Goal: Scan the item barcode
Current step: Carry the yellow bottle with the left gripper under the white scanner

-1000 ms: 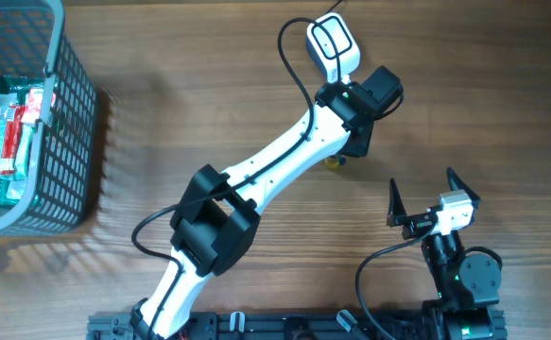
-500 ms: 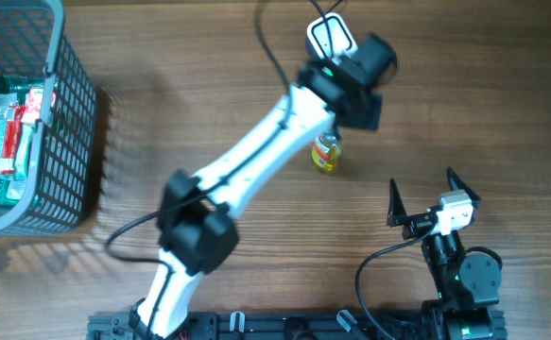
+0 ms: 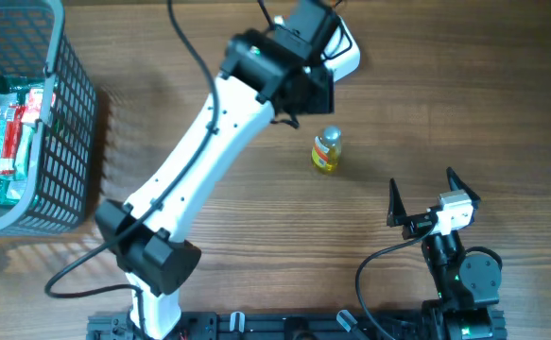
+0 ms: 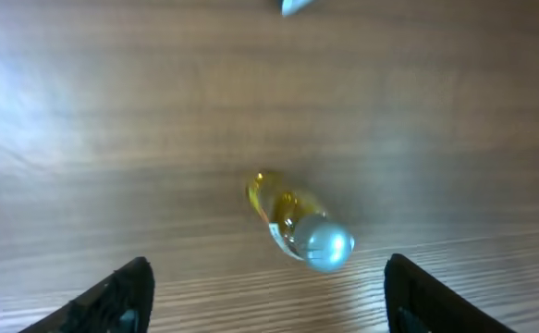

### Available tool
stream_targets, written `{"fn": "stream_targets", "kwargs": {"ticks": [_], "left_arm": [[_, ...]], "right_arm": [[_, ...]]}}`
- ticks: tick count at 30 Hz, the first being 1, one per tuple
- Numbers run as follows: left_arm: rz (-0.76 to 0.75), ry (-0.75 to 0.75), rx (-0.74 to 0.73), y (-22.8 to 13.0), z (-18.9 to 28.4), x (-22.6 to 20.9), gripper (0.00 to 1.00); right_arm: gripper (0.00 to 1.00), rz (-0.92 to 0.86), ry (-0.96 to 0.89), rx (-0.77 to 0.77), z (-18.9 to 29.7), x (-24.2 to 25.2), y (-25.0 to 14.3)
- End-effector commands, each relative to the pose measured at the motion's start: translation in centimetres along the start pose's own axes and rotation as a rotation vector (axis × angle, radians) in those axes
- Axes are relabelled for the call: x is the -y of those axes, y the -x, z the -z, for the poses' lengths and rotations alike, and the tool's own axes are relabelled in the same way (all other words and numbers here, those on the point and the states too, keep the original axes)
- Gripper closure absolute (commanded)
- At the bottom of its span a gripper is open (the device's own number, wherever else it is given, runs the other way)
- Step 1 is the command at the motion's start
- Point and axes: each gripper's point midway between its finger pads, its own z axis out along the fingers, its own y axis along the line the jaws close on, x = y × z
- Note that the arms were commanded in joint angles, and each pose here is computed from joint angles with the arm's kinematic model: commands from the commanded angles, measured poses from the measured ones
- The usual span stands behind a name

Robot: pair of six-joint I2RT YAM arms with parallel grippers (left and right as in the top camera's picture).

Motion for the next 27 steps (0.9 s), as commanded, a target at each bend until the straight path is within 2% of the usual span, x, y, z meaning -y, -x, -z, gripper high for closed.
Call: {"fn": "stream_targets", "kwargs": {"ticks": [1, 4, 7, 14, 19, 24, 27], "left_arm": [[0.049, 0.015, -0.083, -3.9, -4.3, 1.8, 0.22], [0.021, 0.016, -0.069, -4.8, -6.3, 2.7, 0.18], [0.079, 0.024, -0.055, -5.2, -7.2, 2.9, 0.2], [0.165, 0.096, 0.009, -5.1, -9.3, 1.7, 0.19], [0.163, 0.106, 0.0, -5.2, -11.2, 1.8, 0.25], [0.162, 0.109, -0.004, -5.3, -11.5, 1.8, 0.54], [0.162, 0.106, -0.017, -5.6, -11.5, 1.8, 0.64]], "right_arm": [[0.0, 0.014, -0.005, 0.008, 0.0, 0.1, 0.2], [0.0, 0.014, -0.005, 0.008, 0.0, 0.1, 0.2], [0.0, 0.014, -0.005, 0.008, 0.0, 0.1, 0.2], [0.0, 0.014, -0.005, 0.008, 0.0, 0.1, 0.2], [0.0, 0.014, -0.006, 0.008, 0.0, 0.1, 0.2], [0.0, 0.014, -0.006, 0.008, 0.0, 0.1, 0.2], [0.0, 0.014, -0.005, 0.008, 0.0, 0.1, 0.2]]}}
